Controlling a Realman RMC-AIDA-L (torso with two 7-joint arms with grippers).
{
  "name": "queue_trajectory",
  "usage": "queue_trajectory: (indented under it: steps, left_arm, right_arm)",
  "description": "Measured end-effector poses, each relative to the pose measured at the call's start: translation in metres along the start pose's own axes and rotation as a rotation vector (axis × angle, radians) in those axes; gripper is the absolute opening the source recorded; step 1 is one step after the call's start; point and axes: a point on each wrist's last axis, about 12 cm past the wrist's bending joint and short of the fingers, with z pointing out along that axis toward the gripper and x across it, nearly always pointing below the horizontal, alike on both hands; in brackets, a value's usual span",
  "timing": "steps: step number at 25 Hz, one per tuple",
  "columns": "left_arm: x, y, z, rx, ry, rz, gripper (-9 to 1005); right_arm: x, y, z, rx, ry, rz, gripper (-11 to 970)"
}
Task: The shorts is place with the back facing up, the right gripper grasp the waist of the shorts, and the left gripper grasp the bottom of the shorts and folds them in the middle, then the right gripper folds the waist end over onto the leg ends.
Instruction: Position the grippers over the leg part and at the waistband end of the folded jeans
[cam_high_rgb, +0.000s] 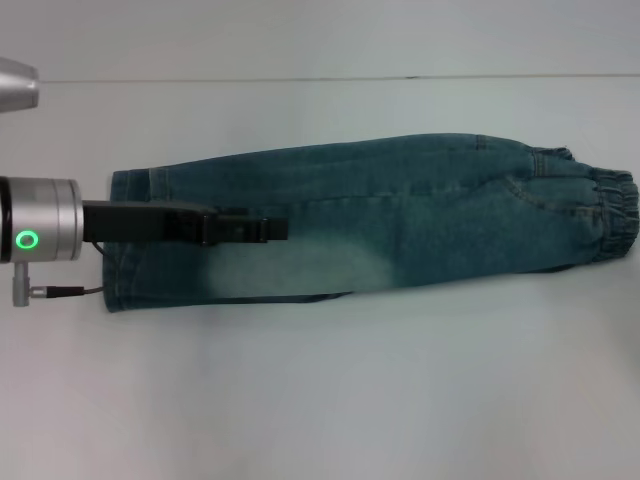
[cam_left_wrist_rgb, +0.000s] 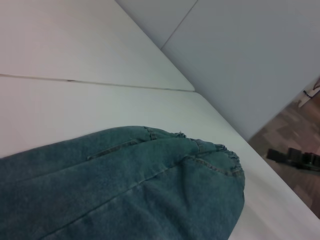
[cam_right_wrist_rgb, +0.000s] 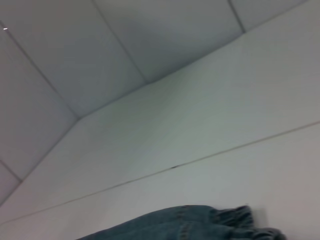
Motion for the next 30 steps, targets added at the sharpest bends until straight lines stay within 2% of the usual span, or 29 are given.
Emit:
queue_trajectory:
  steps: [8, 16, 30]
  left_arm:
    - [-0.009, -0.007, 0.009, 0.031, 0.009, 0.014, 939]
    - [-0.019, -0.014, 0.022, 0.045, 0.062, 0.056, 939]
    - [-0.015, -0.007, 0.026, 0.0, 0.053, 0.033, 938]
  right_arm:
    - [0.0, -0.012, -0.006, 0.085, 0.018, 0.077, 922]
    - [-0.009, -0.007, 0.008, 0.061, 0.073, 0.092, 922]
    - [-0.01, -0.012, 0.012, 0.116, 0.083, 0.09, 921]
